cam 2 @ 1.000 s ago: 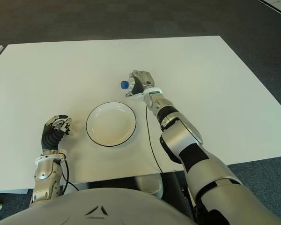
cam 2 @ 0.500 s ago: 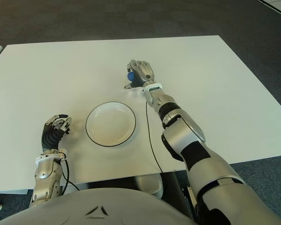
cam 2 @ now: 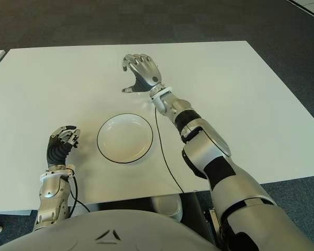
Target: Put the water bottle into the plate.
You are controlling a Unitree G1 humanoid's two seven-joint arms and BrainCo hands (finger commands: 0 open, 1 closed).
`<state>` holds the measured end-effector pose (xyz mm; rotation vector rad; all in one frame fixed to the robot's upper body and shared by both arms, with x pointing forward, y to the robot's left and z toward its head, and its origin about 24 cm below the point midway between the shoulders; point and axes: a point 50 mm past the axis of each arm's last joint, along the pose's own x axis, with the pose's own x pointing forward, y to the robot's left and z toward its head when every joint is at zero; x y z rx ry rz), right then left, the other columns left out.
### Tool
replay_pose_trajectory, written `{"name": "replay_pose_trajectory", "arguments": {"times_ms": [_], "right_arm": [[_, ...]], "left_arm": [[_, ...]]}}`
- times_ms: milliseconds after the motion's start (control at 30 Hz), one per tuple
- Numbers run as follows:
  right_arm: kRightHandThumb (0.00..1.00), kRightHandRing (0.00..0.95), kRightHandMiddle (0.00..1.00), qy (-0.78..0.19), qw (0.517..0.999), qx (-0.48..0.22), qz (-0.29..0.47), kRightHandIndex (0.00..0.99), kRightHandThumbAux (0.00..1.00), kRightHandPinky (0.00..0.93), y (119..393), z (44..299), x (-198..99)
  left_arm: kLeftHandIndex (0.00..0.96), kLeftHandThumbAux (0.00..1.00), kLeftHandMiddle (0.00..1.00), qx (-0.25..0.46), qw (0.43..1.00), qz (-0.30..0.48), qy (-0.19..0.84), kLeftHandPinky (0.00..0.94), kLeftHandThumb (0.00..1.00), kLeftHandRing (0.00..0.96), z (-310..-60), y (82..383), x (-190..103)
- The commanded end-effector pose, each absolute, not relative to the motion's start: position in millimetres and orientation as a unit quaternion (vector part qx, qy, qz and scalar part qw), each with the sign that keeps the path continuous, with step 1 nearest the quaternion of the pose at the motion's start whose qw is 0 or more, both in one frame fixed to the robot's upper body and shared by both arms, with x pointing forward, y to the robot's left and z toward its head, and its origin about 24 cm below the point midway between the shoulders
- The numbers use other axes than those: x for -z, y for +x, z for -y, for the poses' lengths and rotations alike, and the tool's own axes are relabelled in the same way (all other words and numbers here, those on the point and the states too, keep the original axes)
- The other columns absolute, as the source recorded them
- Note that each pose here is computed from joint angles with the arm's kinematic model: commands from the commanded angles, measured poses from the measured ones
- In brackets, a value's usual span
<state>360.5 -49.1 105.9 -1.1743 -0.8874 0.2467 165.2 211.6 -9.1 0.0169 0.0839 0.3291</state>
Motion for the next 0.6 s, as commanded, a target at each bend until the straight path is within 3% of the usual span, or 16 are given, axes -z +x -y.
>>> {"name": "replay_pose_trajectory", "arguments": {"times_ms": [33, 333, 600], "right_arm": [[0.706, 0.871, 0.882, -0.523, 0.726, -0.153, 0.420, 0.439, 0.724, 0.885, 347, 48, -90], [0.709, 0.882, 0.905, -0.511, 0.692, -0.239, 0.451, 0.439, 0.721, 0.891, 326, 39, -73], [0.712, 0.897, 0.917, -0.511, 0.667, -0.273, 0.468, 0.439, 0.718, 0.903, 314, 35, -62]], "left_arm": [[0.434, 0.721, 0.731, -0.157, 0.986, -0.051, 0.003, 0.719, 0.703, 0.718, -209, 166, 13], [0.434, 0.721, 0.732, -0.159, 0.986, -0.049, 0.000, 0.723, 0.703, 0.721, -209, 165, 13], [0.434, 0.720, 0.731, -0.162, 0.986, -0.045, 0.001, 0.719, 0.704, 0.719, -209, 165, 12]]}}
